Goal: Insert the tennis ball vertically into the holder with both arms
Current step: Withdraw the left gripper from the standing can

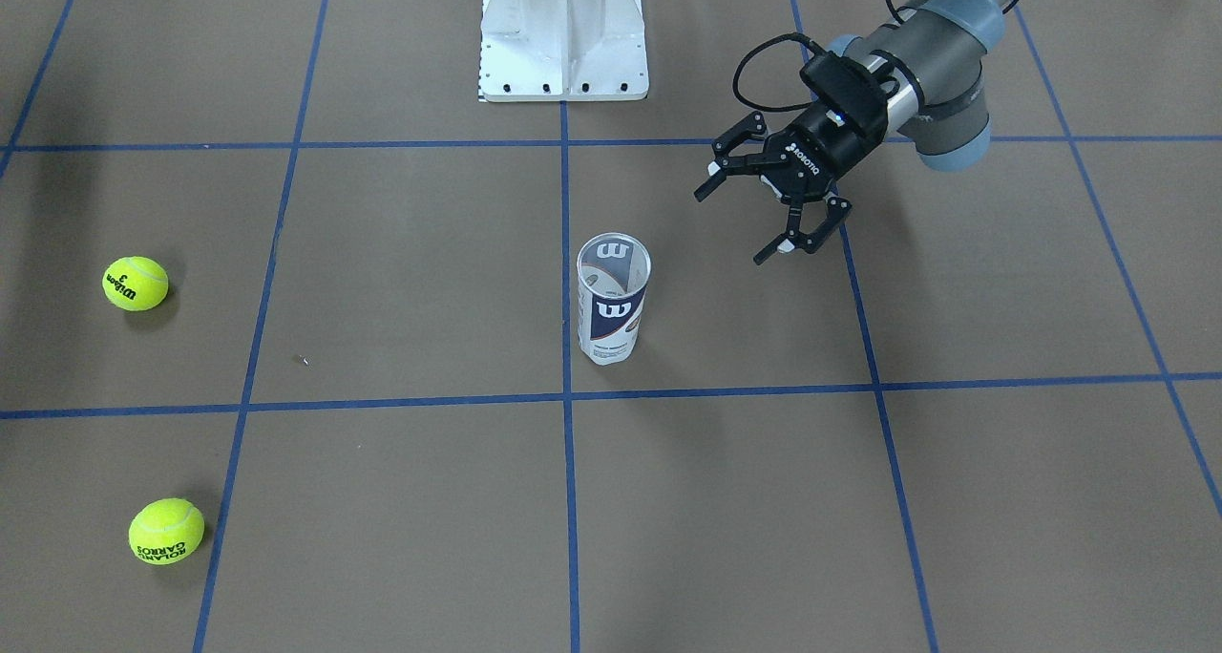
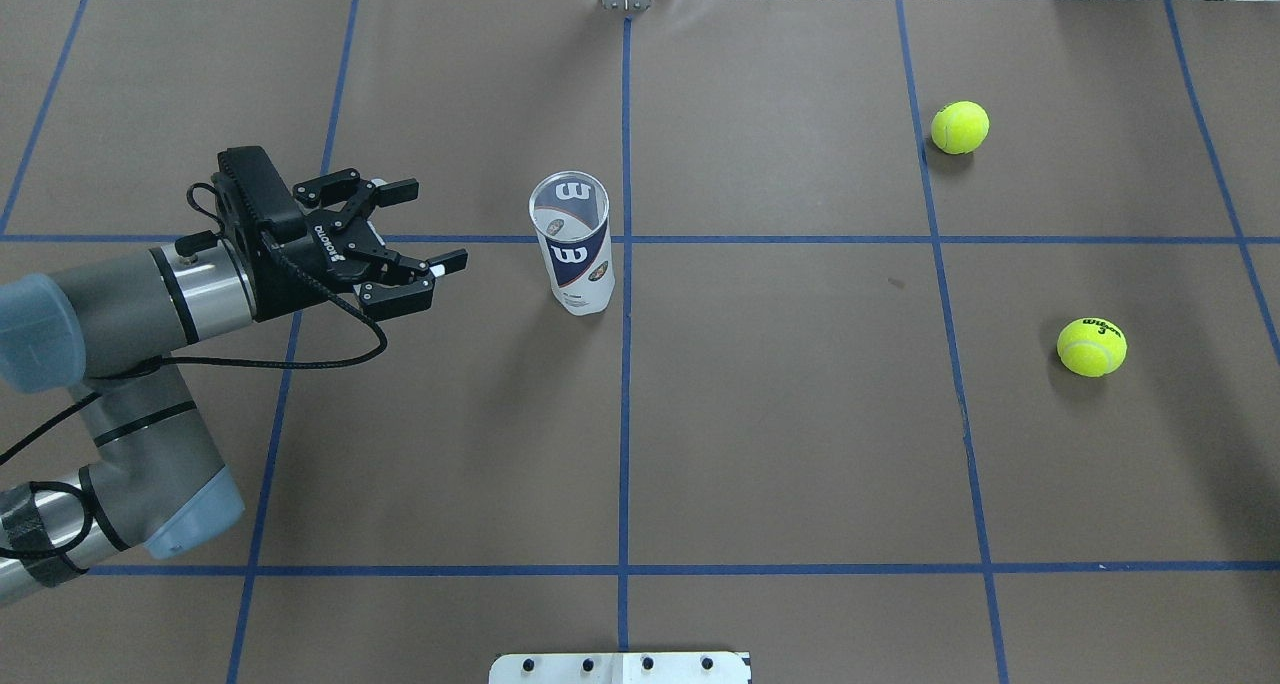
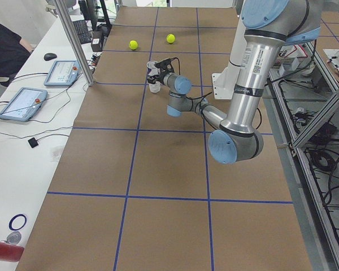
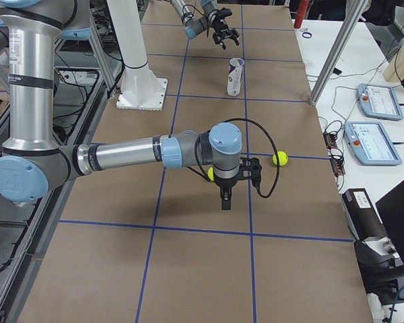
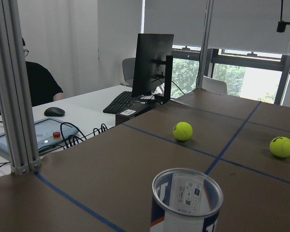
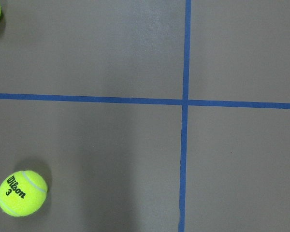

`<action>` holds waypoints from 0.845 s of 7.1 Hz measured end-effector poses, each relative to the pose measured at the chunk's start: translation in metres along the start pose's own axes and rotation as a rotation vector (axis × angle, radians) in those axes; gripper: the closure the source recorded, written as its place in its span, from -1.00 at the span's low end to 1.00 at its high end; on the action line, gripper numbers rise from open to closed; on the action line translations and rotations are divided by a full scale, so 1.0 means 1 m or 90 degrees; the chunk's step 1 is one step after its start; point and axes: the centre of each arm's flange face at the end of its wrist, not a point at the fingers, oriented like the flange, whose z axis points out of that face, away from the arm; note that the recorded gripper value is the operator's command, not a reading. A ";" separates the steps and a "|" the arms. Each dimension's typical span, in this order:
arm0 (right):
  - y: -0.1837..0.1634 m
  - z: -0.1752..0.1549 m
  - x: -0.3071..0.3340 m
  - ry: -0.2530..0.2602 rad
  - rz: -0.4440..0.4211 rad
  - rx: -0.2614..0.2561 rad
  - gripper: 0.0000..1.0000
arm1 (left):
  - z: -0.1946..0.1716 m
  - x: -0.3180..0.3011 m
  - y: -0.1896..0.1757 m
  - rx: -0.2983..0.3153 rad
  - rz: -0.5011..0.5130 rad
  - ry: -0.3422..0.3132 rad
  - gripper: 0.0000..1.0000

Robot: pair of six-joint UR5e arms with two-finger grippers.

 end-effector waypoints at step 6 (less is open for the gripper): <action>-0.034 -0.013 -0.033 0.008 -0.041 0.020 -1.00 | 0.032 0.021 0.035 -0.127 -0.012 0.000 -0.99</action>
